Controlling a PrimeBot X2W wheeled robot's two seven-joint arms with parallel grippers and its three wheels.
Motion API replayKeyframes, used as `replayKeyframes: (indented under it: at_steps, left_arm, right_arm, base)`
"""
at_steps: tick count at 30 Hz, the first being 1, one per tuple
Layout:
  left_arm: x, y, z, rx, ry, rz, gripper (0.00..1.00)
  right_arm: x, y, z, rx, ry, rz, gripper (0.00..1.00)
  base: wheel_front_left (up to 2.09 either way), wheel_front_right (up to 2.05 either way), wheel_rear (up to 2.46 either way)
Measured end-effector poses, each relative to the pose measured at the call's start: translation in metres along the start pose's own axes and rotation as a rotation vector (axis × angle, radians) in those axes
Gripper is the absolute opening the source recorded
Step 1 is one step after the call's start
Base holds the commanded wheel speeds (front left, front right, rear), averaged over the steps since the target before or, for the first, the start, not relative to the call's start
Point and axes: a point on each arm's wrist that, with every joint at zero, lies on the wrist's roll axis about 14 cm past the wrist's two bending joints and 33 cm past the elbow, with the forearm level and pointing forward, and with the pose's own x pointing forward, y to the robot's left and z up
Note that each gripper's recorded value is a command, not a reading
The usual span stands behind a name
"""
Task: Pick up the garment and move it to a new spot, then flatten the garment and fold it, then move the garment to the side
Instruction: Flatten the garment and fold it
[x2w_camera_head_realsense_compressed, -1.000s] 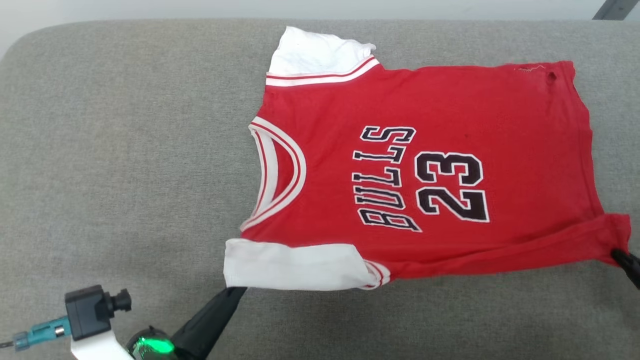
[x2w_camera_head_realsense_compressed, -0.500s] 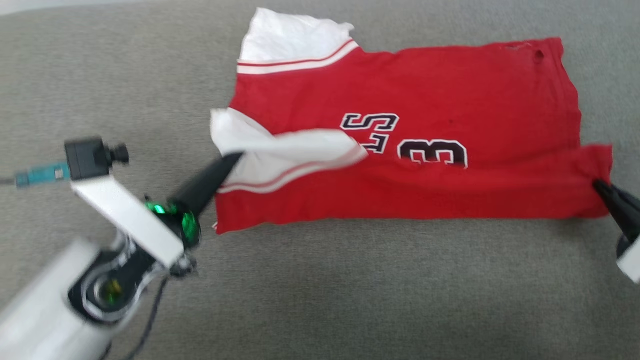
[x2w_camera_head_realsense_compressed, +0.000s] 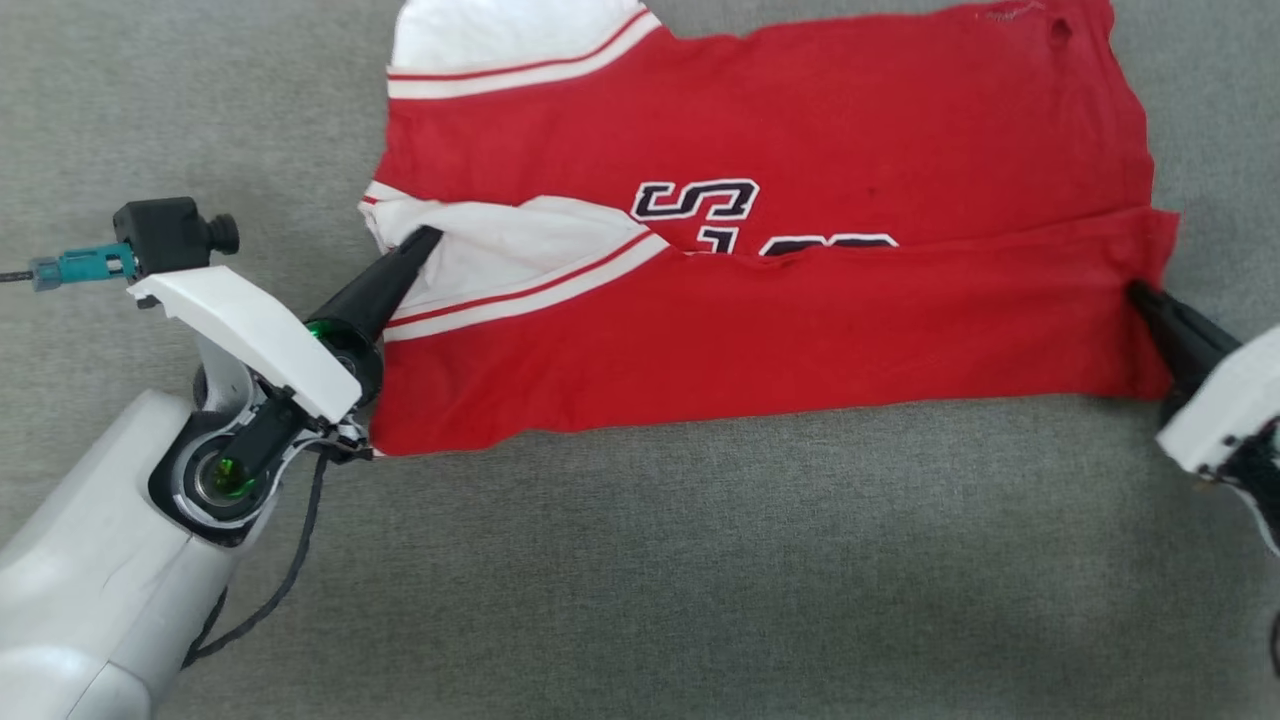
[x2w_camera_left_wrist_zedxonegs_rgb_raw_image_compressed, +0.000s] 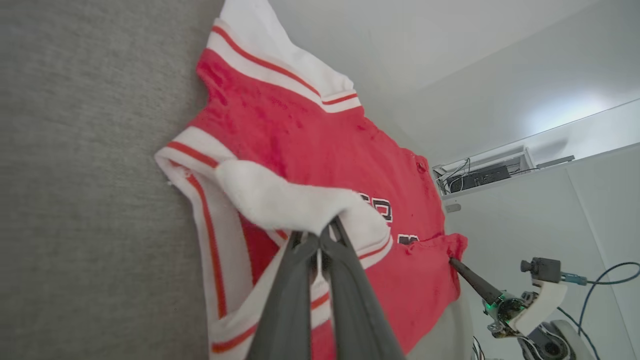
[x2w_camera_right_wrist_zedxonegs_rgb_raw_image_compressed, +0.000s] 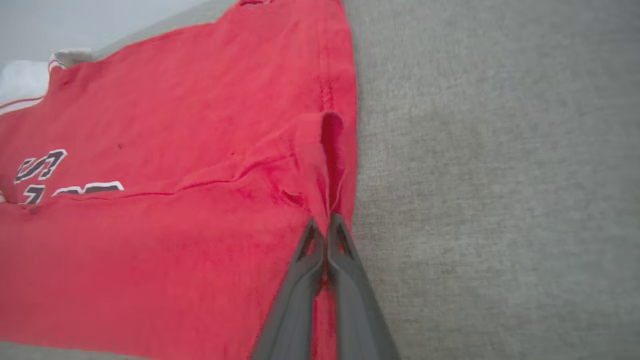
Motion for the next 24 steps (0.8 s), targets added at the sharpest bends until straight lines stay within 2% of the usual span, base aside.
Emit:
replayKeyframes:
  at_steps: [6,7,8,9,10,11,12,13,14,17,19,24]
  left_arm:
    - [0.007,0.022,-0.004,0.074,0.021,0.061,0.0]
    - [0.007,0.022,-0.004,0.084,0.021,0.061,0.27]
    - [0.007,0.021,-0.004,0.098,0.025,0.061,0.36]
    - [0.006,0.02,-0.003,0.121,0.029,0.06,0.43]
    - [0.004,0.019,-0.002,0.139,0.029,0.06,0.5]
    - [0.001,0.018,0.0,0.164,0.03,0.059,0.71]
    - [-0.002,0.016,0.003,0.207,0.033,0.057,0.85]
    - [-0.006,0.014,0.008,0.254,0.033,0.056,0.93]
    - [-0.006,0.014,0.008,0.254,0.033,0.056,1.0]
    - [-0.018,0.006,0.019,0.385,0.048,0.045,1.0]
    - [-0.026,-0.001,0.018,0.43,0.084,0.033,1.0]
    - [-0.054,0.005,-0.012,0.518,0.325,0.079,1.0]
  right_arm:
    - [0.01,0.002,-0.009,-0.01,0.008,0.003,0.0]
    - [0.01,0.002,-0.008,-0.017,0.002,0.002,0.3]
    - [0.009,0.002,-0.008,-0.026,-0.003,0.0,0.53]
    - [0.009,0.002,-0.008,-0.033,-0.008,-0.001,1.0]
    - [0.008,0.003,-0.007,-0.04,-0.015,-0.001,1.0]
    - [0.006,0.003,-0.005,-0.046,-0.024,-0.001,1.0]
    - [0.004,0.004,-0.003,-0.05,-0.033,0.002,1.0]
    - [0.003,0.005,0.0,-0.054,-0.045,0.004,1.0]
    - [0.003,0.005,0.0,-0.054,-0.045,0.004,1.0]
    - [-0.005,0.006,0.008,-0.065,-0.078,0.007,1.0]
    - [-0.012,0.007,0.013,-0.071,-0.099,0.009,1.0]
    - [-0.025,0.008,0.021,-0.075,-0.134,0.012,1.0]
  base:
    - [0.0,0.0,0.0]
    - [0.0,0.0,0.0]
    - [0.0,0.0,0.0]
    - [0.0,0.0,0.0]
    - [0.0,0.0,0.0]
    - [0.0,0.0,0.0]
    - [0.0,0.0,0.0]
    - [0.0,0.0,0.0]
    - [0.0,0.0,0.0]
    - [0.0,0.0,0.0]
    - [0.0,0.0,0.0]
    - [0.0,0.0,0.0]
